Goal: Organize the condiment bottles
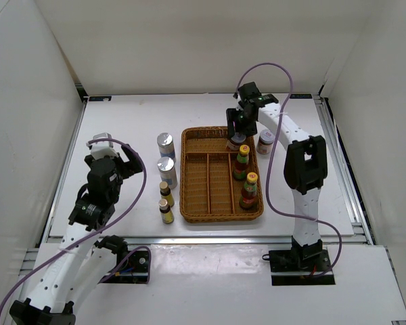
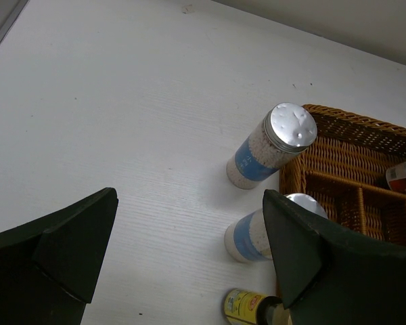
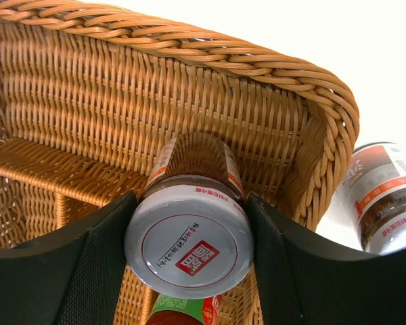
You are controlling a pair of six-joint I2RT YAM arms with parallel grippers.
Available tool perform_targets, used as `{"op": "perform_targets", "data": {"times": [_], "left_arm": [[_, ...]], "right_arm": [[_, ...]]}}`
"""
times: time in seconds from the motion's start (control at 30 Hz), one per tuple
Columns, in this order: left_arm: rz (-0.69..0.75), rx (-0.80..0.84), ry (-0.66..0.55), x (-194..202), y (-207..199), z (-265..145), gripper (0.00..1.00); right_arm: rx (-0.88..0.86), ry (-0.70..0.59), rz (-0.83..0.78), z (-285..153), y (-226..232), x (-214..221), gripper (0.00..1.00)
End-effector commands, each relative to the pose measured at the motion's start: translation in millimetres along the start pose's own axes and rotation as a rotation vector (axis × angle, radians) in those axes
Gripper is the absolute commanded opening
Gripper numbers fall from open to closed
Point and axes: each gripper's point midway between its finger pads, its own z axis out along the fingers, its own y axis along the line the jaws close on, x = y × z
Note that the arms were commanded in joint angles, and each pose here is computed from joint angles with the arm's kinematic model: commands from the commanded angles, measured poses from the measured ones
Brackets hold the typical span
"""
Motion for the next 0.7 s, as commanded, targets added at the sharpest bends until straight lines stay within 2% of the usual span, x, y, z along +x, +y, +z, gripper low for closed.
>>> {"op": "perform_targets", "data": {"times": [0.0,0.07,0.13,0.2,0.33,0.47,0.53,0.67], "left_arm": [[-0.005,0.015,-0.007,-0.8,-2.9,0.2,0.99],[-0.005,0.015,-0.007,-0.8,-2.9,0.2,0.99],[-0.005,0.015,-0.007,-0.8,-2.9,0.2,0.99],[-0.005,0.015,-0.007,-0.8,-2.9,0.2,0.99],[-0.005,0.015,-0.007,-0.8,-2.9,0.2,0.99],[-0.005,0.015,-0.007,-0.8,-2.9,0.2,0.99],[-0.005,0.015,-0.007,-0.8,-2.9,0.2,0.99],[-0.005,0.024,-0.004,-0.3,-4.4,0.0,0.99]], "right_arm": [[0.001,-0.069,-0.058,-12.8,9.7,-16.7,0.51],[0.034,-0.065,-0.065,-10.3,7.6,-13.6,0.80],[0.040,-0.100,-0.068,-20.6,8.5,-21.1,0.85],[0.031,-0.136,-0.059,-34.7,12.8,-29.2,0.96],[0.072,-0.235,-0.014,-78.1,9.8,-50.7,0.99],[0.189,-0.281,0.114,-101.6,-39.1,-59.4,0.99],[0.212,-0.237,0.186,-99.8,-67.8,-51.2,0.99],[0.247,-0.124,0.246,-74.4,-96.4,-25.4,0.99]]}}
